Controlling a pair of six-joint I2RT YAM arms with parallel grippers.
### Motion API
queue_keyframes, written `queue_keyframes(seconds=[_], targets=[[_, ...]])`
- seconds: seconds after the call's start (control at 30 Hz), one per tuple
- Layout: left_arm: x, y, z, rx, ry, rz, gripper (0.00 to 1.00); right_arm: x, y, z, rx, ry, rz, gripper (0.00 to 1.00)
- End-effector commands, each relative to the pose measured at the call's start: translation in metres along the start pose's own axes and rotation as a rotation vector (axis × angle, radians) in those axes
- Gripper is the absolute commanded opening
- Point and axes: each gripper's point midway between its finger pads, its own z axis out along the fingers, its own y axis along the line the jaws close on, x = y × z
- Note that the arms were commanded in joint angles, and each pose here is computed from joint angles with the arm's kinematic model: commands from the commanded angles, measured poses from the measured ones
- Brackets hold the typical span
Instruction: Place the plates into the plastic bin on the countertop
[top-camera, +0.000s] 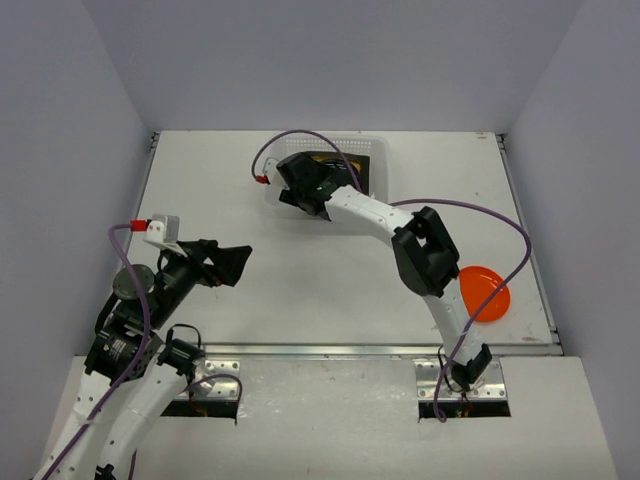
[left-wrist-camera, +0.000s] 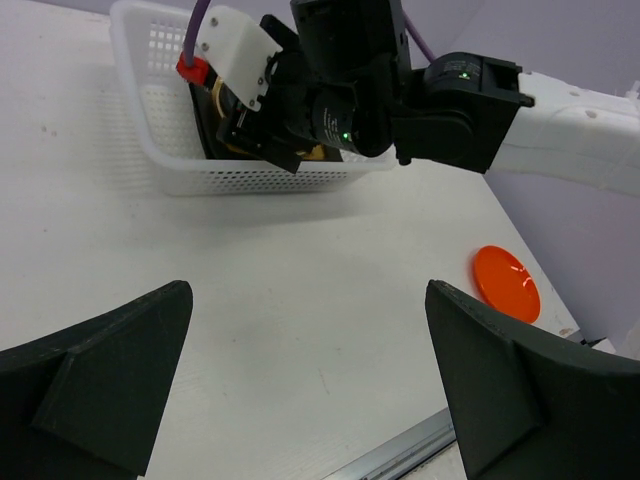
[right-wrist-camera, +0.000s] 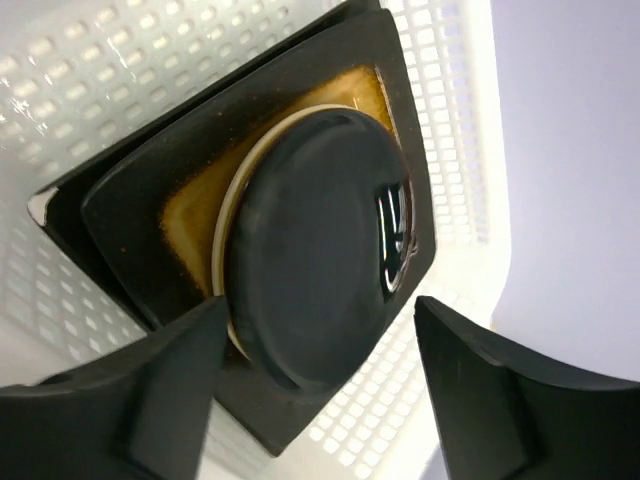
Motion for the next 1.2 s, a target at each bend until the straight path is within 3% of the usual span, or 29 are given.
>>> queue_keyframes(seconds=[0.0, 0.13, 0.23, 0.37, 0.43, 0.5, 0.7, 0.83, 1.0, 1.17], targets=[[-0.01, -0.005, 0.001, 0.021, -0.035, 0.008, 1.0, -0.025, -0.049, -0.039, 0.054, -0.082, 0.128, 0.95], [-0.01, -0.005, 0.0, 0.018, -0.037, 0.007, 1.0, -0.018, -0.065, -0.061, 0.051, -0.065, 0.25, 0.99], [-0.011, -0.005, -0.002, 0.019, -0.048, 0.005, 1.0, 0.014, -0.088, -0.085, 0.039, 0.002, 0.488, 0.99], [-0.014, -0.006, -0.005, 0.022, -0.063, 0.004, 1.0, 0.083, -0.107, -0.122, 0.088, 0.134, 0.876, 0.99], [-0.016, -0.006, -0.007, 0.024, -0.071, 0.004, 1.0, 0.14, -0.092, -0.137, 0.19, 0.261, 0.963, 0.99], [-0.016, -0.007, -0.007, 0.027, -0.072, 0.005, 1.0, 0.173, -0.099, -0.161, 0.299, 0.288, 1.06, 0.99], [-0.014, -0.009, -0.006, 0.04, -0.063, 0.008, 1.0, 0.305, -0.038, -0.172, 0.34, 0.577, 1.199, 0.99], [-0.014, -0.01, -0.006, 0.043, -0.064, 0.008, 1.0, 0.368, -0.007, -0.176, 0.411, 0.817, 1.174, 0.99], [-0.012, -0.011, -0.005, 0.052, -0.051, 0.011, 1.0, 0.391, 0.036, -0.17, 0.381, 0.995, 1.153, 0.99], [-0.012, -0.012, -0.005, 0.058, -0.053, 0.014, 1.0, 0.389, 0.07, -0.15, 0.261, 1.042, 1.175, 0.92]])
